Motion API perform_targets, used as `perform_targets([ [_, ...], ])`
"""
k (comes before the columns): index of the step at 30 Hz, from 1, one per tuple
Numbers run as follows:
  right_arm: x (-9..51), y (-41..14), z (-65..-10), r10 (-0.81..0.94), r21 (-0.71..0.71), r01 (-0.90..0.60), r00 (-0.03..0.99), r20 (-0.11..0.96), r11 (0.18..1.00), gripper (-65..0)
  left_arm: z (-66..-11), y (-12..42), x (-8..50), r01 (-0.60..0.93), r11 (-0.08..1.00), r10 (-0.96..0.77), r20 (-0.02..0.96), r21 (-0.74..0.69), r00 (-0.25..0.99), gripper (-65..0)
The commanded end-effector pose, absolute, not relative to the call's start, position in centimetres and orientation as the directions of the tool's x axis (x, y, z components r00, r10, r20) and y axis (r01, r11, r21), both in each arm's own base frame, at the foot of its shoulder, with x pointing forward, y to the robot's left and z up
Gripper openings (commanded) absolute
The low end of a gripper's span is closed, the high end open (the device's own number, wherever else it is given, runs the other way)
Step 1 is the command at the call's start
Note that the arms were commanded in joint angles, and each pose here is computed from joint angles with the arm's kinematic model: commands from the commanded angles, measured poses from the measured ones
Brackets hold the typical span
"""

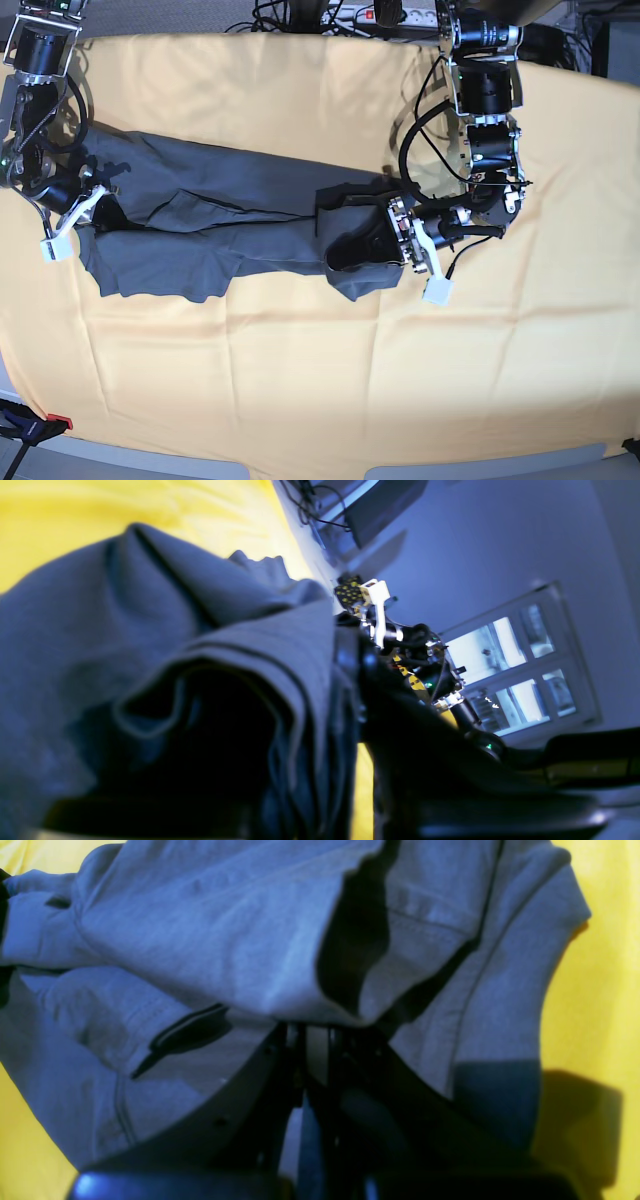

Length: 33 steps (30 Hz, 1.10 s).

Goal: Fold the T-shirt properly
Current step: 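Fold the strip end with the left gripper toward the right gripper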

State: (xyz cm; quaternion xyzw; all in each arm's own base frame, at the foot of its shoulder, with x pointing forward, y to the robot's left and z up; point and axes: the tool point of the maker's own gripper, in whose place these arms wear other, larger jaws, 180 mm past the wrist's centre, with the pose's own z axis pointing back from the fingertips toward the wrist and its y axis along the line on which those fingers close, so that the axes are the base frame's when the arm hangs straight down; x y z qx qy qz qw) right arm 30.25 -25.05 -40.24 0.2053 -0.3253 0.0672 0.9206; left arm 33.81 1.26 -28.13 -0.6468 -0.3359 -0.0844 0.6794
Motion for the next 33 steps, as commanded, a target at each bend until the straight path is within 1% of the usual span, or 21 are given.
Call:
perform_targets([
  [1, 29.2, -25.8, -41.2, 0.041, 0.298, -0.252, 0.822, 0.568, 0.921, -65.0, -26.4, 0.9, 34.4, 0.588, 0.122, 0.329, 0.591, -0.800, 0.736, -38.3],
  [2, 29.2, -25.8, -41.2, 0.041, 0.298, -0.252, 0.822, 0.568, 0.921, -63.9, -26.5, 0.4, 34.2, 0.580, 0.115, 0.316, 0.583, -0.807, 0.748, -30.6],
  [3, 29.2, -25.8, -41.2, 0.041, 0.298, -0.252, 0.822, 0.568, 0.921, -60.5, -26.7, 0.0, 34.0, 0.570, 0.108, 0.304, 0.573, -0.815, 0.761, -26.2],
  [4, 29.2, -25.8, -41.2, 0.041, 0.298, -0.252, 0.822, 0.568, 0.921, -57.0, -26.8, -0.4, 33.8, 0.567, 0.102, 0.289, 0.570, -0.817, 0.769, -24.9],
  [6, 29.2, -25.8, -41.2, 0.041, 0.298, -0.252, 0.822, 0.568, 0.921, -51.0, -26.9, -1.1, 33.4, 0.571, 0.092, 0.263, 0.573, -0.816, 0.776, -24.9],
  [8, 29.2, -25.8, -41.2, 0.041, 0.298, -0.252, 0.822, 0.568, 0.921, -48.3, -27.0, -1.4, 33.2, 0.571, 0.088, 0.253, 0.573, -0.816, 0.779, -24.9],
  [11, 29.2, -25.8, -41.2, 0.041, 0.298, -0.252, 0.822, 0.568, 0.921, -48.3, -26.7, -1.3, 33.6, 0.571, 0.089, 0.279, 0.571, -0.816, 0.772, -24.9],
  [14, 29.2, -25.8, -41.2, 0.041, 0.298, -0.252, 0.822, 0.568, 0.921, -48.2, -26.1, -0.9, 34.1, 0.600, 0.092, 0.318, 0.594, -0.795, 0.739, -25.2],
  [15, 29.2, -25.8, -41.2, 0.040, 0.299, -0.252, 0.821, 0.569, 0.920, -48.3, -26.0, -0.7, 34.2, 0.605, 0.096, 0.327, 0.599, -0.790, 0.731, -27.0],
  [16, 29.3, -25.7, -41.1, 0.037, 0.303, -0.252, 0.820, 0.572, 0.919, -48.2, -25.9, -0.3, 34.4, 0.605, 0.100, 0.339, 0.598, -0.790, 0.726, -31.6],
  [17, 29.4, -25.6, -40.9, 0.025, 0.316, -0.252, 0.815, 0.579, 0.915, -48.3, -25.9, 0.1, 34.7, 0.604, 0.107, 0.353, 0.598, -0.790, 0.720, -39.4],
  [19, 29.9, -25.2, -40.3, -0.004, 0.347, -0.254, 0.802, 0.597, 0.903, -48.2, -25.6, 1.2, 35.2, 0.602, 0.122, 0.388, 0.596, -0.789, 0.703, -62.1],
  [20, 30.1, -25.2, -40.0, -0.009, 0.349, -0.256, 0.796, 0.605, 0.901, -48.2, -25.6, 1.8, 35.5, 0.600, 0.135, 0.403, 0.597, -0.789, 0.694, -65.0],
  [22, 31.0, -25.1, -39.3, -0.014, 0.350, -0.263, 0.782, 0.623, 0.899, -48.2, -26.7, 2.7, 35.8, 0.584, 0.200, 0.387, 0.611, -0.787, 0.691, -65.0],
  [25, 32.6, -24.9, -37.7, -0.023, 0.357, -0.280, 0.758, 0.652, 0.891, -48.2, -29.4, 3.2, 35.8, 0.553, 0.315, 0.314, 0.635, -0.771, 0.706, -65.0],
  [27, 33.9, -24.6, -36.1, -0.032, 0.368, -0.299, 0.737, 0.675, 0.880, -47.7, -30.9, 3.8, 35.9, 0.527, 0.381, 0.309, 0.642, -0.760, 0.702, -65.0],
  [29, 35.2, -24.3, -34.3, -0.041, 0.371, -0.322, 0.705, 0.708, 0.871, -42.5, -32.1, 4.4, 36.1, 0.501, 0.441, 0.317, 0.651, -0.745, 0.689, -65.0],
  [32, 37.2, -24.6, -31.2, -0.044, 0.346, -0.347, 0.648, 0.760, 0.871, -31.1, -33.9, 5.1, 36.2, 0.460, 0.517, 0.306, 0.658, -0.722, 0.688, -65.0],
  [33, 37.7, -24.8, -30.2, -0.041, 0.334, -0.351, 0.632, 0.774, 0.875, -28.3, -34.3, 5.2, 36.1, 0.450, 0.530, 0.297, 0.655, -0.718, 0.694, -65.0],
])
